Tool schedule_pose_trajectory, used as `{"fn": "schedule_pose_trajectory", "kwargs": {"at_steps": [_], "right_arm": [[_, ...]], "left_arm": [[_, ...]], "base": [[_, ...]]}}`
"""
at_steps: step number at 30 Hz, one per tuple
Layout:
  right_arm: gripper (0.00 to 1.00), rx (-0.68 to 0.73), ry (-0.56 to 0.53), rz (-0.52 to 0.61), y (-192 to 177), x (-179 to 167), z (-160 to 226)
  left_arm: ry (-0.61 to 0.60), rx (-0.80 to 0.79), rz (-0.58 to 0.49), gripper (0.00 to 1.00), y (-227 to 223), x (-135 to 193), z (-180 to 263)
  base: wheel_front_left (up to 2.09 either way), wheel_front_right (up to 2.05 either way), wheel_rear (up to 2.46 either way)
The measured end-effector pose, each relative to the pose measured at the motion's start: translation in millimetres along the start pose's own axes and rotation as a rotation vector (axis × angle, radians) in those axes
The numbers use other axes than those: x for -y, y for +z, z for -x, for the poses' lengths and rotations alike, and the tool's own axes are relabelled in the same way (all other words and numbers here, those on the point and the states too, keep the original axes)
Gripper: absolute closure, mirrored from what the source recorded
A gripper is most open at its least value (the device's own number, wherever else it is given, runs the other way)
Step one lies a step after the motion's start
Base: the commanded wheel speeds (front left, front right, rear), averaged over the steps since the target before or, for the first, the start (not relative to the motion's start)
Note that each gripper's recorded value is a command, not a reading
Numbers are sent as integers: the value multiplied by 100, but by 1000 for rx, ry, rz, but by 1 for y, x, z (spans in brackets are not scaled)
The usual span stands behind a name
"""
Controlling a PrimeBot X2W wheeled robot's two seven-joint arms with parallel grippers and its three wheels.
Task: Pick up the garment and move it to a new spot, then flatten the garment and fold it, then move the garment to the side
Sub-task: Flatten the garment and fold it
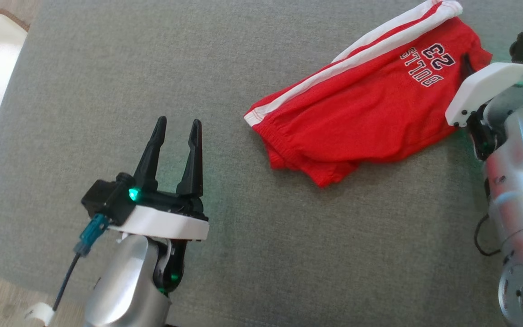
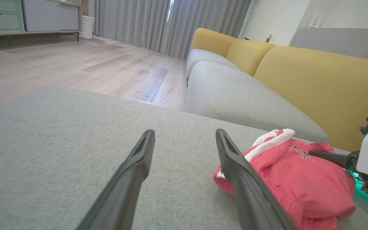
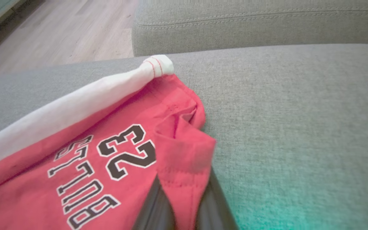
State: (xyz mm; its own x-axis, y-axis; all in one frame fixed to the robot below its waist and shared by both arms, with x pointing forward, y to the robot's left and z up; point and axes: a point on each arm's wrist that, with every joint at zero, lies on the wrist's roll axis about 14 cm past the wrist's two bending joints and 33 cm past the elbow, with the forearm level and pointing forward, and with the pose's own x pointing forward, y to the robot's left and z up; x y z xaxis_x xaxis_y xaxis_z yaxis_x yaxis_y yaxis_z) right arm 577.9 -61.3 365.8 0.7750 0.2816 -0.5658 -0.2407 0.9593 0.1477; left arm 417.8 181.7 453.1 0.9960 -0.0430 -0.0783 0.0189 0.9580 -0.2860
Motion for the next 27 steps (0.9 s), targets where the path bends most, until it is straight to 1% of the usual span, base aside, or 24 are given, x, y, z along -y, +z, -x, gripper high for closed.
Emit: {"fn": "schedule_pose_trajectory", "kwargs": {"at_steps": [6,10,16,21,24,27], "right_arm": [[100,94,-6,-62,19,7,17],[100,183,-36,-118,33,22,38],[100,213,-131,-219,2,64,82],[100,293,-218,-293,-3,99,122],[100,330,-251,-325,-8,109,141],[100,324,-270,-362,-25,110,155]], "left_arm": [[-29,19,9,0,6,10,-2],[-51,36,19,0,11,19,-2],[-93,39,31,0,11,36,5],[-129,44,33,0,12,50,11],[-148,48,28,0,13,57,13],[-160,46,23,0,12,61,17]], "base": [[0,0,0],[0,0,0],[0,0,0],[0,0,0],[0,0,0],[0,0,0]]}}
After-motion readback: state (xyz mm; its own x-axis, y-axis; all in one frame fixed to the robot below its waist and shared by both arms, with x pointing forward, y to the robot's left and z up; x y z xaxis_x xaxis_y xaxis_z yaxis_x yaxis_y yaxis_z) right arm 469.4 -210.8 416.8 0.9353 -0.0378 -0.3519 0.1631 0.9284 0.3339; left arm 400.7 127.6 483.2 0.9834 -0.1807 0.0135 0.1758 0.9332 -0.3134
